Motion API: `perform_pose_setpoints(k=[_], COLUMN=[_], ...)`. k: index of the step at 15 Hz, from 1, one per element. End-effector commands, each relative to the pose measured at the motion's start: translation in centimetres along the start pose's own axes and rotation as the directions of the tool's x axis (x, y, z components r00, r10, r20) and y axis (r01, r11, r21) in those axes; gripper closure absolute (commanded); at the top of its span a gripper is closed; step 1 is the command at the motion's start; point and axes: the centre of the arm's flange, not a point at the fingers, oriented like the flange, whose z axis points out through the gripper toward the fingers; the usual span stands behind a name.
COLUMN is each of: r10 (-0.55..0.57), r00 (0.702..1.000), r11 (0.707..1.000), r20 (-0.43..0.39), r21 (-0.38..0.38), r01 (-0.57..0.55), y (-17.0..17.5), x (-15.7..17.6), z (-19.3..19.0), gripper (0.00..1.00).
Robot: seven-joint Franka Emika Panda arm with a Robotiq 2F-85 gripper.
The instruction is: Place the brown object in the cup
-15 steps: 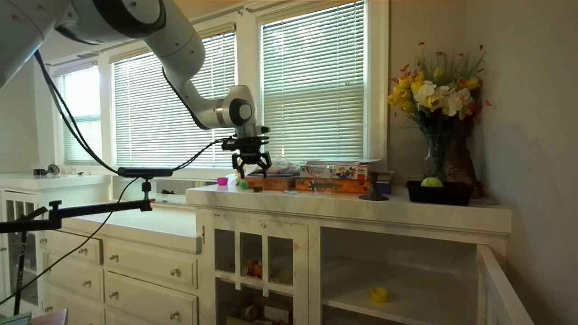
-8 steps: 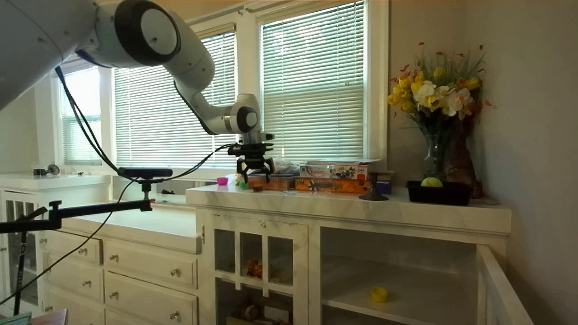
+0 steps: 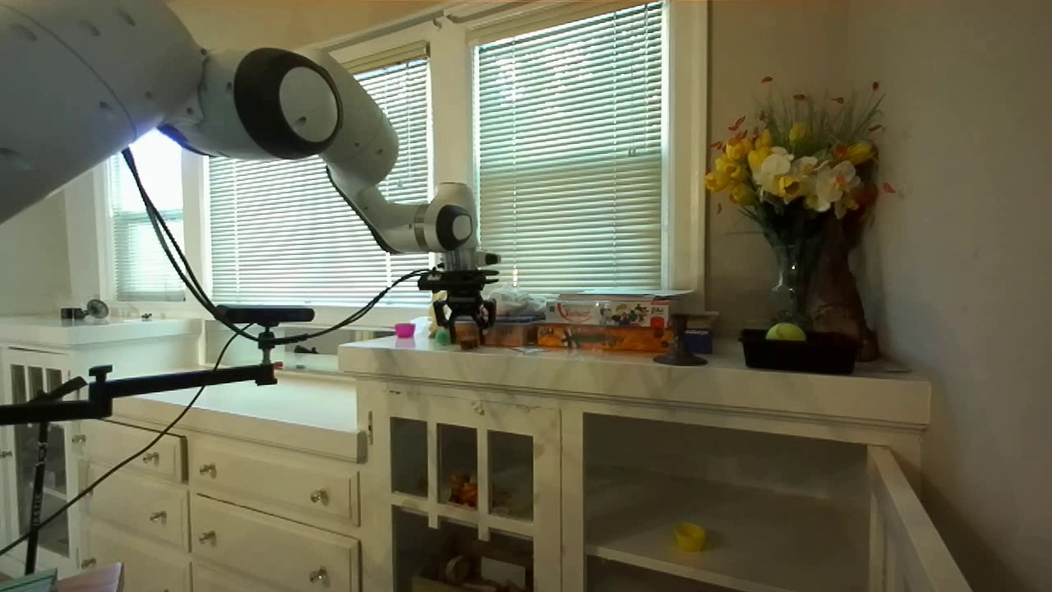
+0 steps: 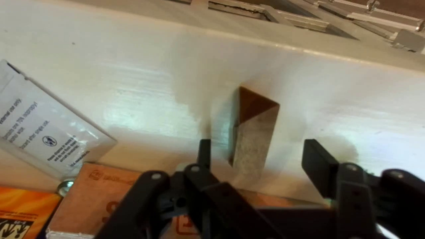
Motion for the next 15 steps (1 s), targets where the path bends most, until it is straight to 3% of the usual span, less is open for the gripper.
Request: perform_pose_setpoints(k=[1, 6, 8, 11, 15], r10=[-0.013, 0.000, 0.008, 0.034, 0.135], r00=[1.000, 1.000, 1.000, 0.999, 0.991], r11=[1.000, 1.000, 1.000, 0.999, 0.989], r20=[0.008, 0.002, 0.001, -0.003, -0.019], r21=[-0.008, -0.019, -0.026, -0.042, -0.056], r01=[0.013, 0.000, -0.008, -0.034, -0.135], y=[0.0, 0.4, 0.8, 1.4, 2.3], x=[1.9, 1.6, 1.2, 0.4, -3.5], z=[0.5, 0.1, -0.2, -0.8, -3.7], gripper=[0.58, 0.93, 0.89, 0.94, 0.94])
